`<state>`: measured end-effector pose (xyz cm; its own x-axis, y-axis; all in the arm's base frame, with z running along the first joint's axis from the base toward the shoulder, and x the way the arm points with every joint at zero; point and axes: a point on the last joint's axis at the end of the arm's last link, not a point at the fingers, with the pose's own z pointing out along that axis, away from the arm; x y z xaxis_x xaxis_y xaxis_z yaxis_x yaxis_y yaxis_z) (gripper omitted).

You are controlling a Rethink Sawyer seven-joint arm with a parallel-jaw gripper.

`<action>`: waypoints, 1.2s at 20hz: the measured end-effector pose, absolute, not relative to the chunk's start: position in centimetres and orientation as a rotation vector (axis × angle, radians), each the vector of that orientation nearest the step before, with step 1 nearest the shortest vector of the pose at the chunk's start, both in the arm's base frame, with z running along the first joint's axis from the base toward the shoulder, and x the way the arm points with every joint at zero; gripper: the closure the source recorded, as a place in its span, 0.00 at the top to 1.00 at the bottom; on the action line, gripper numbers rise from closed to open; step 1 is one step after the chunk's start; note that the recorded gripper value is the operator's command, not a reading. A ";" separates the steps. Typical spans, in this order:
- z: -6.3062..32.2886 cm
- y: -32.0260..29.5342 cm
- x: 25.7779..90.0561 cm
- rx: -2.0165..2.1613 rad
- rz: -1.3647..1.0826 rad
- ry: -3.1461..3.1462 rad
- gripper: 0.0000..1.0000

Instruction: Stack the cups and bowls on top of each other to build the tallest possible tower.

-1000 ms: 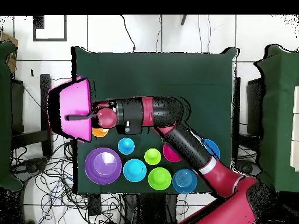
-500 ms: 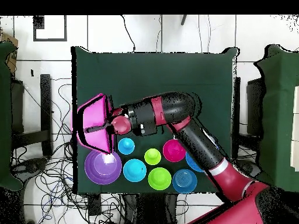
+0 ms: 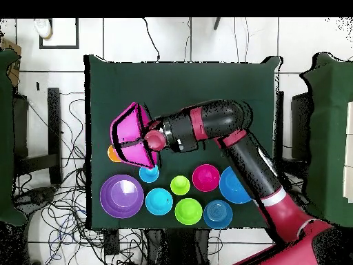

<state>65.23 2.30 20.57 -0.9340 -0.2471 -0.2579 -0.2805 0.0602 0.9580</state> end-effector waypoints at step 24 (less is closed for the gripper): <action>22.5 5.4 66.9 -0.418 2.182 2.062 1.00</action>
